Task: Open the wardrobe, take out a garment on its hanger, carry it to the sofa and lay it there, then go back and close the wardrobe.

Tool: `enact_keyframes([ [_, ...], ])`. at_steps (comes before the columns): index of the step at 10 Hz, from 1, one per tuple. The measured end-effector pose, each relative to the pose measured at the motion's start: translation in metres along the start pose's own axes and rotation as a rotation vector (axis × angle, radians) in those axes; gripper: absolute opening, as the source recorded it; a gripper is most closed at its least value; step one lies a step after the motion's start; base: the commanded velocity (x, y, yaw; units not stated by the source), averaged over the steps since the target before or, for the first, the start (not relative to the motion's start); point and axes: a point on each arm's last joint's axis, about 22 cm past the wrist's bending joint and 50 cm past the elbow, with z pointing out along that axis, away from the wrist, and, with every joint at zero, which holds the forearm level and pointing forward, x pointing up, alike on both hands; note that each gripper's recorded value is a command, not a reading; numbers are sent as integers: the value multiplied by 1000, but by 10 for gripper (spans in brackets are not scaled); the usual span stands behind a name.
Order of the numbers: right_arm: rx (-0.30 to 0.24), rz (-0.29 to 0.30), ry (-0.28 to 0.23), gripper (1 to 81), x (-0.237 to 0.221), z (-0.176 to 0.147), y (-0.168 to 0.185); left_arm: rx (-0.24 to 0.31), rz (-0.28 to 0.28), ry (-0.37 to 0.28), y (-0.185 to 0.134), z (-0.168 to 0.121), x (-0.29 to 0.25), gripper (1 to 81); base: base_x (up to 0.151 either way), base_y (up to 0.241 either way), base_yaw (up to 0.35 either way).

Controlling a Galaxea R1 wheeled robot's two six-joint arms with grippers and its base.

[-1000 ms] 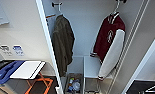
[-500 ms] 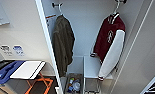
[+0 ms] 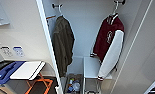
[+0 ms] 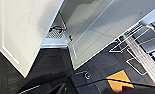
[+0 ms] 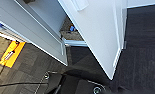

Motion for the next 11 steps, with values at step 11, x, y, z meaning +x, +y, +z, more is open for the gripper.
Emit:
enact_keyframes([
  [11,21,207,-103,811,-189,193,-66,113,-106,-115,-17,126,-129,811,0,0,0],
])
